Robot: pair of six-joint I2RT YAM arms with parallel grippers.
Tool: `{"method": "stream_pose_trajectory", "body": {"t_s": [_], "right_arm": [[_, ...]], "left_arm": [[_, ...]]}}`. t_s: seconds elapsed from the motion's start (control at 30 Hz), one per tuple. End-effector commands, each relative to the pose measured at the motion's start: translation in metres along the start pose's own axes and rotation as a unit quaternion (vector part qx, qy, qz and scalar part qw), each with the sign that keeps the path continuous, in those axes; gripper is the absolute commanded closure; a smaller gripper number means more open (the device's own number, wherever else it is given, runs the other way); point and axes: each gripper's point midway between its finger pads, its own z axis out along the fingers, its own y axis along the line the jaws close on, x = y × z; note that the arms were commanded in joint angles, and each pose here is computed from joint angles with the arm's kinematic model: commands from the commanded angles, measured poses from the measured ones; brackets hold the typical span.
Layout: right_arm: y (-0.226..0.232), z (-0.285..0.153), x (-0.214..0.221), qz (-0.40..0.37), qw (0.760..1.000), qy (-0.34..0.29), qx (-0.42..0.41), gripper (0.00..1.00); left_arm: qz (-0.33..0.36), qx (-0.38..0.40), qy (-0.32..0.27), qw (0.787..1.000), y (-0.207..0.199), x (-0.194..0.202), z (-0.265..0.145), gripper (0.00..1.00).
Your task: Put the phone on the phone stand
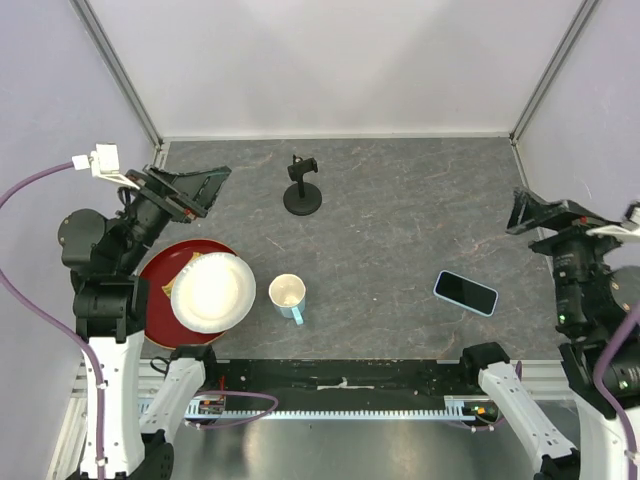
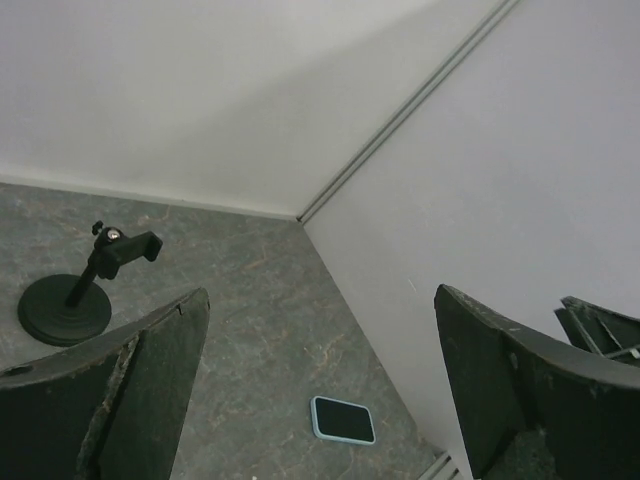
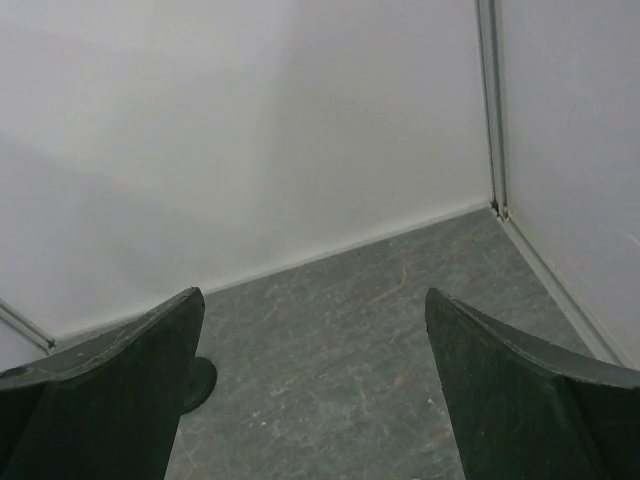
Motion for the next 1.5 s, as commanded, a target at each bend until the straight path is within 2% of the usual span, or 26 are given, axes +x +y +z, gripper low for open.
{"method": "stream_pose_trajectory", "body": {"t_s": [0.0, 0.27, 0.4, 0.63, 0.87, 1.0, 1.17, 1.2, 1.33, 1.47], "right_arm": [[0.007, 0.033, 0.052, 0.001, 0.998, 0.065, -0.003, 0.02], [0.038, 0.087, 0.145, 0.008, 0.984, 0.158, -0.078, 0.02], [0.05, 0.114, 0.182, 0.021, 0.975, 0.2, -0.094, 0.02], [0.074, 0.156, 0.224, 0.068, 0.963, 0.231, -0.122, 0.02], [0.118, 0.193, 0.253, 0.097, 0.951, 0.234, -0.178, 0.02], [0.136, 0.196, 0.281, 0.092, 0.94, 0.259, -0.204, 0.02], [0.16, 0.175, 0.322, 0.068, 0.917, 0.293, -0.26, 0.02], [0.165, 0.172, 0.326, 0.062, 0.913, 0.299, -0.273, 0.02], [0.192, 0.152, 0.341, 0.023, 0.891, 0.308, -0.332, 0.02], [0.205, 0.14, 0.348, 0.009, 0.88, 0.306, -0.363, 0.02]], "left_arm": [[-0.03, 0.019, 0.045, 0.998, 0.008, 0.022, 0.009, 0.01], [-0.082, -0.006, 0.154, 0.985, 0.059, 0.09, 0.028, 0.01], [-0.093, -0.024, 0.189, 0.977, 0.083, 0.118, 0.028, 0.02], [-0.091, -0.07, 0.226, 0.967, 0.12, 0.153, 0.024, 0.04], [-0.049, -0.125, 0.268, 0.954, 0.151, 0.176, 0.032, 0.09], [-0.008, -0.167, 0.285, 0.944, 0.164, 0.187, 0.045, 0.11], [0.044, -0.172, 0.313, 0.933, 0.156, 0.205, 0.073, 0.15], [0.051, -0.198, 0.33, 0.922, 0.17, 0.215, 0.077, 0.16], [0.084, -0.222, 0.307, 0.922, 0.172, 0.192, 0.11, 0.23], [0.1, -0.246, 0.261, 0.928, 0.181, 0.173, 0.131, 0.24]]}}
